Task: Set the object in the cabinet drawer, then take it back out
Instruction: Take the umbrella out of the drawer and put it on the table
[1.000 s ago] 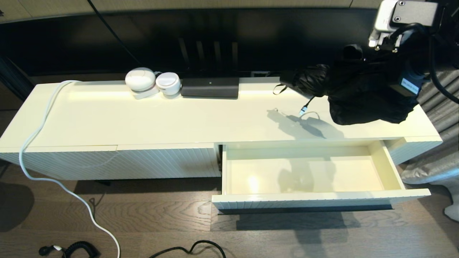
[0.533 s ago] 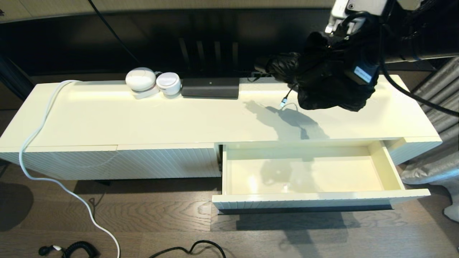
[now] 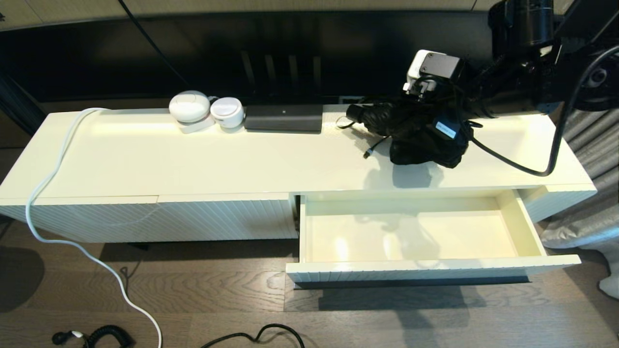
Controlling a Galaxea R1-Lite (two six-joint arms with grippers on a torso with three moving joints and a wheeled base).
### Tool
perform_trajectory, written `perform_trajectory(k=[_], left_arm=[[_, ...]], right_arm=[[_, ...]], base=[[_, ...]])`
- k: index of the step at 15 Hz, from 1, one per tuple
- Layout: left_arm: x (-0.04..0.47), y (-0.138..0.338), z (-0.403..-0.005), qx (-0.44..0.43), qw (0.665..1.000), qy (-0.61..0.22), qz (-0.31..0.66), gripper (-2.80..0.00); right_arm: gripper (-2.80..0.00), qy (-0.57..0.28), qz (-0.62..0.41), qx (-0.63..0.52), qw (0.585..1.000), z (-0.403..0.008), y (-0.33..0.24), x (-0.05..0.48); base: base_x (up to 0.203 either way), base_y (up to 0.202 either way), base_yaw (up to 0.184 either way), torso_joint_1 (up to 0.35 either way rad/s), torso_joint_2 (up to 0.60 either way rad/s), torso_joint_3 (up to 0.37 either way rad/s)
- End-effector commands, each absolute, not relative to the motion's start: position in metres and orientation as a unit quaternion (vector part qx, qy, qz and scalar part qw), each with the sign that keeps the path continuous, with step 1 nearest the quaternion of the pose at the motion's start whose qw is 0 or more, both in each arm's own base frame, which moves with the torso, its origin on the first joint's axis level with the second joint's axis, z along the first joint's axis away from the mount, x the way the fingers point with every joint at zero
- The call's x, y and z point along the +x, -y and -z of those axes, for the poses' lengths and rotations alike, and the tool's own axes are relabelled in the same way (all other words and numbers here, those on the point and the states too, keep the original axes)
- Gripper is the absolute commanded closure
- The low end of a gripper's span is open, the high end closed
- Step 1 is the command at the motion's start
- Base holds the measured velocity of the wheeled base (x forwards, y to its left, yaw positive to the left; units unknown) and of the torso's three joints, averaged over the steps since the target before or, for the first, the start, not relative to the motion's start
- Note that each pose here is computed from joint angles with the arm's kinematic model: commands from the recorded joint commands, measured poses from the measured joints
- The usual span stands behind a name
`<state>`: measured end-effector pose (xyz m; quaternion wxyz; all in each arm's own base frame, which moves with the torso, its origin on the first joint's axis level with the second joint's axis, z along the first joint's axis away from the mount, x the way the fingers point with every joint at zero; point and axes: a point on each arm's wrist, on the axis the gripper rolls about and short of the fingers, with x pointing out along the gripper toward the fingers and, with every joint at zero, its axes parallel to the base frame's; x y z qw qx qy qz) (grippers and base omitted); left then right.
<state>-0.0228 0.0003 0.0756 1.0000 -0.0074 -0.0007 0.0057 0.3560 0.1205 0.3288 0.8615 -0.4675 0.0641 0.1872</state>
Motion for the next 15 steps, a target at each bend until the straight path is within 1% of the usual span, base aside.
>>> perform_trajectory(k=[1,6,11,12,15], left_arm=[[-0.023,0.000,-0.076,-0.008,1.000,0.001,-0.006,-2.80],[-0.023,0.000,-0.076,-0.008,1.000,0.001,-0.006,-2.80],[-0.023,0.000,-0.076,-0.008,1.000,0.001,-0.007,-2.80],[-0.023,0.000,-0.076,-0.008,1.000,0.001,-0.006,-2.80],[-0.023,0.000,-0.076,-0.008,1.000,0.001,-0.006,-2.80]], right_arm=[[0.00,-0.092,-0.183,-0.469,0.859,-0.312,-0.109,0.374],[0.00,-0.124,-0.184,-0.464,0.858,-0.296,-0.083,0.382],[0.00,-0.135,-0.189,-0.465,0.854,-0.289,-0.082,0.382],[-2.80,-0.142,-0.193,-0.465,0.852,-0.285,-0.082,0.381],[-2.80,-0.140,-0.192,-0.466,0.852,-0.287,-0.081,0.378]], base=[[0.000,0.000,0.000,0.000,0.00,0.000],[0.000,0.000,0.000,0.000,0.00,0.000],[0.000,0.000,0.000,0.000,0.00,0.000],[0.000,0.000,0.000,0.000,0.00,0.000],[0.000,0.000,0.000,0.000,0.00,0.000]])
